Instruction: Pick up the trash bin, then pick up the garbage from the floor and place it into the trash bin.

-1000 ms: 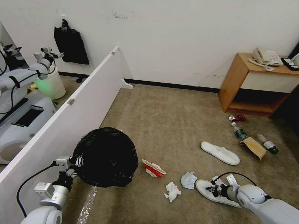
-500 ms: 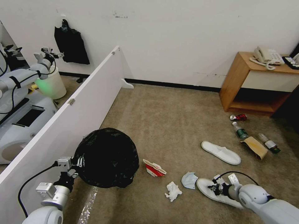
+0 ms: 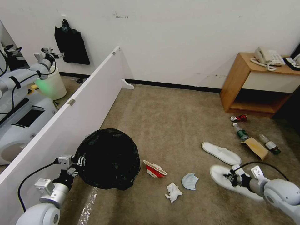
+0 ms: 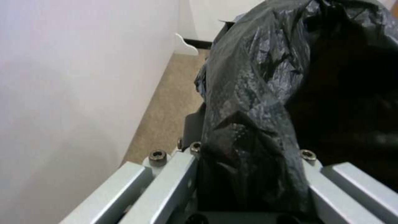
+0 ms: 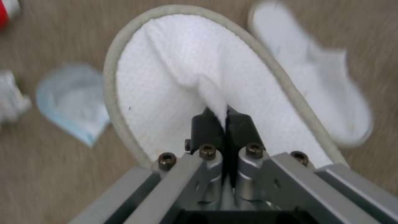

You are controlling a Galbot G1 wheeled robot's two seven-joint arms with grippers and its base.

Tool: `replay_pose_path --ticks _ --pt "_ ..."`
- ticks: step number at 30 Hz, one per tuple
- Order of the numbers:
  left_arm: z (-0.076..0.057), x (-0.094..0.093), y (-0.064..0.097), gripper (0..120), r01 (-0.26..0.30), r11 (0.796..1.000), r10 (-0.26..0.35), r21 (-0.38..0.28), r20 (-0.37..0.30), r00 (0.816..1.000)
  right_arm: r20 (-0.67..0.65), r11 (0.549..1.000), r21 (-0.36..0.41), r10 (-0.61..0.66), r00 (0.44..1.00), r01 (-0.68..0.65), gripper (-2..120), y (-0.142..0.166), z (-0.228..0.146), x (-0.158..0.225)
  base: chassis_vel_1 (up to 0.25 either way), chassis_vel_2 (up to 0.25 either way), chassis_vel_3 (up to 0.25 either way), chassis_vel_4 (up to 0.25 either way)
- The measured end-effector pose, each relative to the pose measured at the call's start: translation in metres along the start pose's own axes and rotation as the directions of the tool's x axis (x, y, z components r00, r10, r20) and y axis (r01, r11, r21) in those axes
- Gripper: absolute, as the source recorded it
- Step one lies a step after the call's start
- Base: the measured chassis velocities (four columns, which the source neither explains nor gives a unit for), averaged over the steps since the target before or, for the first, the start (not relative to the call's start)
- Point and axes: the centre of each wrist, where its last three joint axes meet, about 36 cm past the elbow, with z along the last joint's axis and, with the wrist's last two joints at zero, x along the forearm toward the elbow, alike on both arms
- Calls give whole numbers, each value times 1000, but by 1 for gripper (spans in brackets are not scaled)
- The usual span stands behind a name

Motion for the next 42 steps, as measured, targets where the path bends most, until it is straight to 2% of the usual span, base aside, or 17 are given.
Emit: replay_pose_path --ticks 11,17,24,30,33,36,38,39,41,42 --pt "-11 -2 -3 4 -47 999 47 20 -30 998 183 1000 -7 30 983 -29 0 1 -61 31 0 0 0 0" --pt "-18 0 -15 4 -106 994 108 40 -43 993 323 999 11 44 945 -50 0 -1 -95 55 0 0 0 0" --pt "-24 1 -22 4 -145 989 147 39 -63 987 431 999 1 48 901 -54 0 6 -118 71 0 0 0 0" --pt "-29 -5 -30 4 -192 980 195 44 -90 977 535 1000 -3 23 845 -25 0 26 -146 95 0 0 0 0" --pt "-32 -9 -38 4 -235 969 243 77 -121 963 617 1000 8 -5 787 0 0 40 -165 113 0 0 0 0" --pt "-32 -10 -40 4 -244 966 253 80 -127 959 631 1000 7 -10 776 7 0 43 -168 116 0 0 0 0" --pt "-32 -15 -46 4 -278 956 289 89 -148 946 690 999 12 -41 722 46 0 59 -179 129 0 0 0 0" --pt "-32 -15 -46 4 -278 956 289 89 -148 946 690 999 12 -41 722 46 0 59 -179 129 0 0 0 0" --pt "-30 -23 -51 4 -303 948 317 101 -167 934 739 997 25 -69 671 75 0 66 -188 139 0 0 0 0" --pt "-30 -23 -51 4 -303 948 317 101 -167 934 739 997 25 -69 671 75 0 66 -188 139 0 0 0 0"
